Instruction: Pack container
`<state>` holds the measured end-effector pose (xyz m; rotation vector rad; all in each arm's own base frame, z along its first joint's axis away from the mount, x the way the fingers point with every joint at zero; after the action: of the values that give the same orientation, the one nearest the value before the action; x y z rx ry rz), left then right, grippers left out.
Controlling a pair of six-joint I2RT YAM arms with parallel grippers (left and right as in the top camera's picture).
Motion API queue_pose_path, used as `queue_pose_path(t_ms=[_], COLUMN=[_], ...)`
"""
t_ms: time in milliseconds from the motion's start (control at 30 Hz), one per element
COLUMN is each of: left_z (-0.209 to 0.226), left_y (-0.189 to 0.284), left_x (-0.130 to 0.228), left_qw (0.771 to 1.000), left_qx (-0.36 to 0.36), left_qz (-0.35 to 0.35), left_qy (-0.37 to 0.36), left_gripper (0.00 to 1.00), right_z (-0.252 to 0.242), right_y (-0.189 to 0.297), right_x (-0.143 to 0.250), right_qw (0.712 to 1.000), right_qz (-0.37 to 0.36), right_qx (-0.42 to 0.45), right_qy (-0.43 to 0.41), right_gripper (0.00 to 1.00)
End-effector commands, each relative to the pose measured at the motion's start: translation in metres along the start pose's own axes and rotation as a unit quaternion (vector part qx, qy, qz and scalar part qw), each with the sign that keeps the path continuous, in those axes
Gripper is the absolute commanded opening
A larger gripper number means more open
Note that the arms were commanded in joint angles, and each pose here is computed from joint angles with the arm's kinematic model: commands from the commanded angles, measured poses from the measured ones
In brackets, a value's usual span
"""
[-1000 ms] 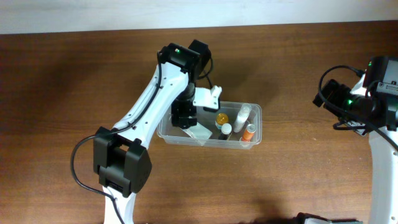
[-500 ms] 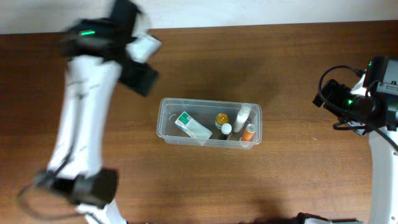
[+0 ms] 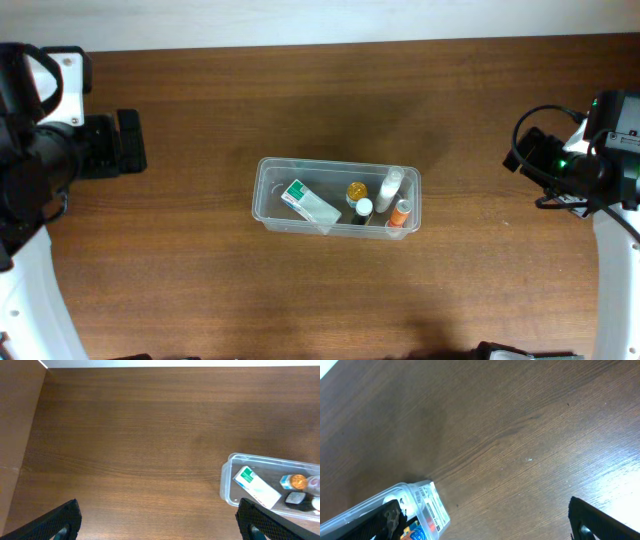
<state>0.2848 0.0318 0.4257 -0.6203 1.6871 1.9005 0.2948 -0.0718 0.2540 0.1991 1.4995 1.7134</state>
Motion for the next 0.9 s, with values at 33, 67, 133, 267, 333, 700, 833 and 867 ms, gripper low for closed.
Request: queue_pose_path(t_ms=[33,67,133,267,333,700,833,867], left_z=[-0.002,-0.002,-0.002,-0.002,-0.002,-0.002,-0.002,-0.002], left_y=[0.004,0.004,0.004,0.004,0.004,0.004,0.004,0.004], left_x=[0.000,0.000,0.000,0.000,0.000,0.000,0.000,0.000], left_qw=[1.000,1.000,1.000,1.000,1.000,1.000,1.000,1.000], left_qx=[0.009,0.009,0.009,0.009,0.009,0.009,0.009,0.009], left_qz=[-0.005,-0.005,-0.004,-0.004,-0.004,-0.004,-0.004,-0.004], left_qy=[0.011,0.011,0.011,0.011,0.011,0.011,0.011,0.011], left_gripper=[1.00,1.00,1.00,1.00,1.00,1.00,1.00,1.00], right_z=[-0.001,-0.001,-0.001,-0.001,-0.001,0.001,0.018,0.022], right_y=[0.001,0.001,0.001,0.001,0.001,0.004,0.019,0.023], right_x=[-0.002,-0.002,-0.002,-0.002,-0.002,0.002,0.020,0.026], right_qw=[1.000,1.000,1.000,1.000,1.000,1.000,0.999,0.998], right_qz=[-0.003,-0.003,-0.003,-0.003,-0.003,-0.004,-0.015,-0.020], right_qx=[-0.001,-0.001,-0.001,-0.001,-0.001,-0.004,-0.031,-0.036], right_qy=[-0.007,-0.007,-0.007,-0.007,-0.007,-0.001,0.035,0.047], right_gripper=[0.98,0.98,0.98,0.98,0.98,0.99,0.98,0.98])
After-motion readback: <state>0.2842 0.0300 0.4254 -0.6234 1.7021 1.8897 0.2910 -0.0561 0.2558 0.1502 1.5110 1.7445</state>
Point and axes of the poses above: each gripper's point midway between its finger pads, its own y axis back along the fingers, its own z axis along the line the jaws close on, x = y × z, the point moved 2 cm from there along y, back along the fingers, and after that the axes turned 5 degrees about -y, right-handed, at the moved point
